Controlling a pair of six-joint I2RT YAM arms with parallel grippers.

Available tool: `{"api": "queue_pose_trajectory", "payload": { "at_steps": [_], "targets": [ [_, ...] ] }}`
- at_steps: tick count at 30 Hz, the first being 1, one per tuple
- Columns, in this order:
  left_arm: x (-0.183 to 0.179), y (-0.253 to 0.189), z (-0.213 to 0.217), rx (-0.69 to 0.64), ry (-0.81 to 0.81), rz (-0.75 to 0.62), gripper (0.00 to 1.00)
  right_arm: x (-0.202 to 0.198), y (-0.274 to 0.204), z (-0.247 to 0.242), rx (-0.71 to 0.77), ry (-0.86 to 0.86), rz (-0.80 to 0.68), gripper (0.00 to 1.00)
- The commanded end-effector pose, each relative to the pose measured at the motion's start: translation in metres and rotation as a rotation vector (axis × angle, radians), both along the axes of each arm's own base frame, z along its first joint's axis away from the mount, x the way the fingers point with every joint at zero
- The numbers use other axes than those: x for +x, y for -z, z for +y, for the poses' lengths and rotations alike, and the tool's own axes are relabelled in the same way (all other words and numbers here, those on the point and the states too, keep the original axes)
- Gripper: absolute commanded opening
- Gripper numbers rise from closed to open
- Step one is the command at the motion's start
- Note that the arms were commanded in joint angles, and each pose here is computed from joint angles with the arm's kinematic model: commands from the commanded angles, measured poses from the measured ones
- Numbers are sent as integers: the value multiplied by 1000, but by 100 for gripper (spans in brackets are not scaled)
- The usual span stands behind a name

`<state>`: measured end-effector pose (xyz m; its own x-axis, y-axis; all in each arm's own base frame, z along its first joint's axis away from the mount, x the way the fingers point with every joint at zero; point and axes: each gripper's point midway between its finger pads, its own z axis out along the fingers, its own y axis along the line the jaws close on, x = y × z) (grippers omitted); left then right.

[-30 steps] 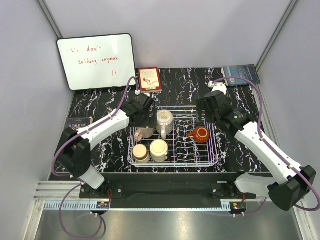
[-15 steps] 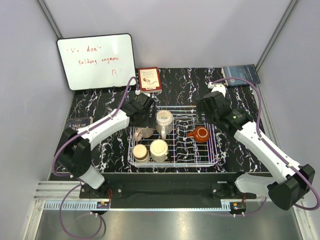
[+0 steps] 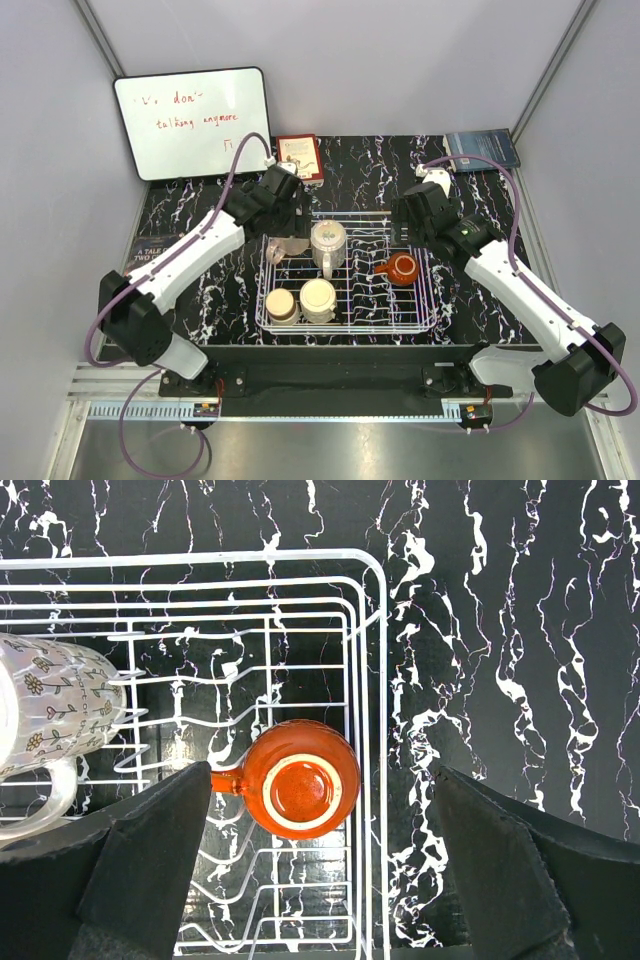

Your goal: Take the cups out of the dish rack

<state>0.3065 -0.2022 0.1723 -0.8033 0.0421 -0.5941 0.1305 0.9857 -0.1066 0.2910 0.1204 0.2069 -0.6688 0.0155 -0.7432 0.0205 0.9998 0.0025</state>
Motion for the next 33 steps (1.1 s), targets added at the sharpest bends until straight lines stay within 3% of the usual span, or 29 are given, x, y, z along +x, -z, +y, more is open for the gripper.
{"api": "queue_pose_trajectory", "payload": {
  "at_steps": [1,13,19,20,25,33],
  "targets": [
    [14,-76,-4,-99,1,-179,0,6,-24,4,44,15,-75,100],
    [-6,-178,-10,-381,5,-354,0,3,-64,34,235,-90,-153,100],
    [-24,-213,-29,-781,120,-432,0,-6,-111,59,466,-182,-282,100],
    [-33,-198,-36,-823,165,-380,0,-10,-115,67,502,-216,-277,100],
    [-44,-211,-47,-1091,258,-366,0,-26,-147,95,699,-339,-297,100],
    [-67,-214,-55,-1394,452,-287,0,-58,-177,131,940,-540,-248,98]
  ]
}}
